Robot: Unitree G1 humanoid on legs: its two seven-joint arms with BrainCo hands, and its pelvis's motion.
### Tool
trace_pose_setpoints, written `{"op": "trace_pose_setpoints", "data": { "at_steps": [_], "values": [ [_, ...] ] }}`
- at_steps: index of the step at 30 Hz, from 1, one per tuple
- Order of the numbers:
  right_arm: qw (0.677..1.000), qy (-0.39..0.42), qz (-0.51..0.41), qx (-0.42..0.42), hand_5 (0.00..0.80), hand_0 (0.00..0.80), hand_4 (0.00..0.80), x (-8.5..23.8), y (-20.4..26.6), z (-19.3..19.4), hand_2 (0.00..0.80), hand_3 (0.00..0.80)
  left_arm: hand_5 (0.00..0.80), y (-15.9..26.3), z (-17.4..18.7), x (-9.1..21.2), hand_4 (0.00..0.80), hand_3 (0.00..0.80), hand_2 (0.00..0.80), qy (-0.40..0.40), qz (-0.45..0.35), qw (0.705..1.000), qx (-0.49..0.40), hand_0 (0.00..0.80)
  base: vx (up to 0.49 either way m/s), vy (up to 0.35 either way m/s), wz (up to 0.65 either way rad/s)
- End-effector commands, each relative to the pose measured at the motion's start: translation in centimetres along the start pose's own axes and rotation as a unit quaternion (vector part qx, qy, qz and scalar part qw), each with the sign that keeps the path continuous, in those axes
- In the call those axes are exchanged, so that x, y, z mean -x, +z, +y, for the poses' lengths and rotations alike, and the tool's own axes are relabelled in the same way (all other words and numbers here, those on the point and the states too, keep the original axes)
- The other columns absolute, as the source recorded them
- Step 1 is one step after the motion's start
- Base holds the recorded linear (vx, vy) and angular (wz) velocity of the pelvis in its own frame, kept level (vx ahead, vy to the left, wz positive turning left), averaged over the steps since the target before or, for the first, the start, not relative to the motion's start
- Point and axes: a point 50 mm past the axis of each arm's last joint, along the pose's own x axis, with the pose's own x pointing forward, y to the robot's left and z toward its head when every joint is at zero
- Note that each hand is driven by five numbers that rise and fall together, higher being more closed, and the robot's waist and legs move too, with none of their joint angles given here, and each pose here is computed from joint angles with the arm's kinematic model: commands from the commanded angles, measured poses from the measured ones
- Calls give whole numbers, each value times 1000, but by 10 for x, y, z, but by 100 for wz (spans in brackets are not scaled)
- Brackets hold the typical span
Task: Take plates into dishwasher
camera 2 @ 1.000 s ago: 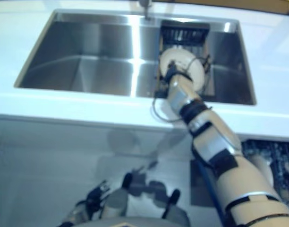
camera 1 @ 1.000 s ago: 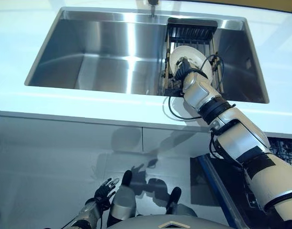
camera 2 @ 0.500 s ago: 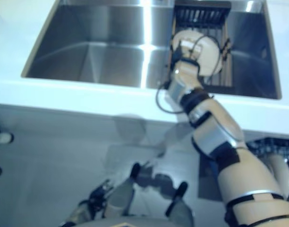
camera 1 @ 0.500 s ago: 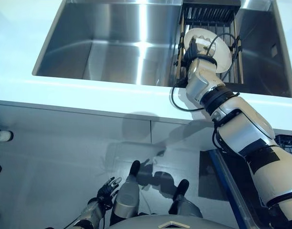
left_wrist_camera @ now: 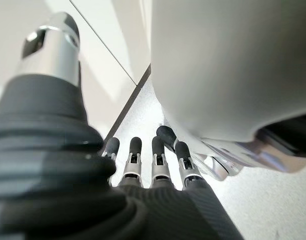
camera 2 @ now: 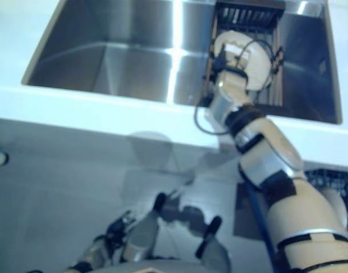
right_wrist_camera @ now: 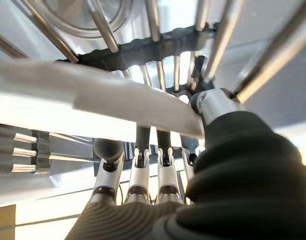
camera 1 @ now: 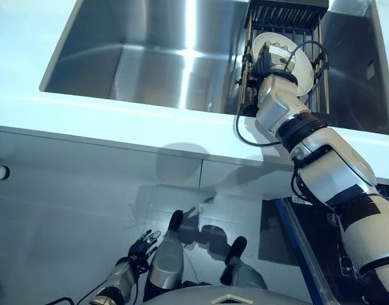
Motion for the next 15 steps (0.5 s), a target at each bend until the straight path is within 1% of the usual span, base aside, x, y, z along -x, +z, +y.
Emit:
{"op": "trace_pose_setpoints", "data": {
  "at_steps": [1, 4, 8, 15],
  "values": [
    [999, -5, 41, -18, 800, 800, 800, -6, -43, -18, 800, 800, 0, -3, -2, -1, 0, 0, 0, 2, -1, 1000, -11, 0, 80, -12, -5],
    [997, 13, 25, -66, 800, 800, 800, -3, -50, -20, 800, 800, 0, -7, 3, 2, 0, 0, 0, 17, 5, 1000, -7, 0, 115, -3, -12],
    [994, 21, 0, -110, 800, 800, 800, 3, -60, -25, 800, 800, 0, -14, 10, 7, 0, 0, 0, 32, 15, 999, -6, 0, 118, -7, -26],
    [990, 17, -16, -138, 800, 800, 800, 10, -74, -37, 800, 800, 0, -21, 15, 10, 0, 0, 0, 44, 31, 999, -7, 0, 96, -12, -17]
  ]
}}
